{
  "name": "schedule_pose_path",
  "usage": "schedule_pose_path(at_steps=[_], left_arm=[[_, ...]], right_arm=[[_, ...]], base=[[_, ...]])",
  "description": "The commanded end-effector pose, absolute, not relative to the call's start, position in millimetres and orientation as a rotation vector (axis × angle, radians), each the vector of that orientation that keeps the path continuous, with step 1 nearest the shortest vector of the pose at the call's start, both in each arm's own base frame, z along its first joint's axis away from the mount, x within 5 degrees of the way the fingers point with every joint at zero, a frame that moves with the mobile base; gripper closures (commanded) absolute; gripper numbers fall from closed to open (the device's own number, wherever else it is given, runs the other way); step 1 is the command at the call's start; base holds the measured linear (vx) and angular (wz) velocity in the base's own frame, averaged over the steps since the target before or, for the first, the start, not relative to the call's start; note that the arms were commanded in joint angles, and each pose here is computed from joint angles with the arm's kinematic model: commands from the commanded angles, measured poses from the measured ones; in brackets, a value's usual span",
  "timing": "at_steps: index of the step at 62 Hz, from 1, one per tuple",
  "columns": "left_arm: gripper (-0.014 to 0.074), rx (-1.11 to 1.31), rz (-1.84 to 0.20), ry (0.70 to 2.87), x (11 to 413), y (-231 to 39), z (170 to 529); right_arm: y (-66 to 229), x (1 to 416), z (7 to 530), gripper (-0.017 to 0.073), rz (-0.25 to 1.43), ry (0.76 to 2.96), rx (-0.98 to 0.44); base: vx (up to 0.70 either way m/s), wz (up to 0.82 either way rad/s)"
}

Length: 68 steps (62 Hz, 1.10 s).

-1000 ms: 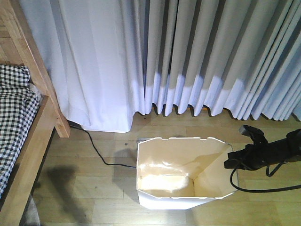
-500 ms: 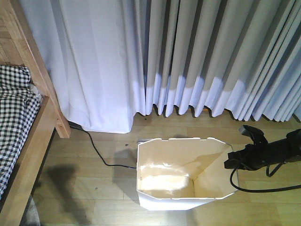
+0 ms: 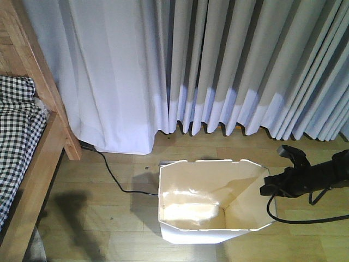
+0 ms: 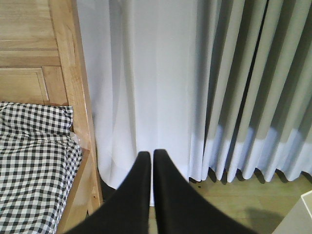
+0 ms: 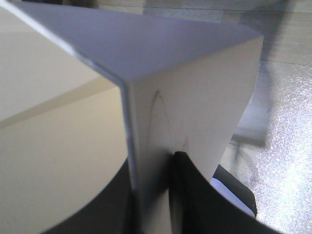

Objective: Move trash bin to bedside with robot
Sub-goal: 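Carry the held bin with the right gripper to the floor beside the bed, then lower the bin onto the floor with the right gripper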

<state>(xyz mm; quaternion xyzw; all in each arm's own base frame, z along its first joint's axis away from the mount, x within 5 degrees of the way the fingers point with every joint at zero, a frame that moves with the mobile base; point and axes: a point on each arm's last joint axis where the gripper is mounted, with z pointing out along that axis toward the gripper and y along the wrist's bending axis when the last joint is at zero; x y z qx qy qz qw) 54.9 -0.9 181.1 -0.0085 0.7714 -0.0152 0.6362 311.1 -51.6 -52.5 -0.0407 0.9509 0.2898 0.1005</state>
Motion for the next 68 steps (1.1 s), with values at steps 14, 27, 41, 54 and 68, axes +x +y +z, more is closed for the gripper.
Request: schedule_pose_path(at_steps=[14,27,41,54,68], left_arm=[[0.0599,-0.020,-0.044,1.699,55.6,-1.1,181.8],[0.0599,-0.020,-0.044,1.699,55.6,-1.1,181.8],[0.0599,-0.020,-0.044,1.699,55.6,-1.1,181.8],[0.0599,-0.020,-0.044,1.699,55.6,-1.1,181.8],[0.0599,-0.020,-0.044,1.699,55.6,-1.1,181.8]], right_arm=[[-41.3,324.6,-15.1,0.0564,1.104,2.615,-0.134],[-51.1,328.3,-23.0,0.0564,0.917,2.675,-0.065],[-60.5,336.4,-39.4,0.0562,0.800,2.721,0.006],[-67.2,354.8,-63.3,0.0559,0.806,2.732,0.109],[-65.0,373.7,-98.3,0.0555,0.812,2.808,0.020]], base=[[0.00,0.00],[0.00,0.00],[0.00,0.00],[0.00,0.00],[0.00,0.00]])
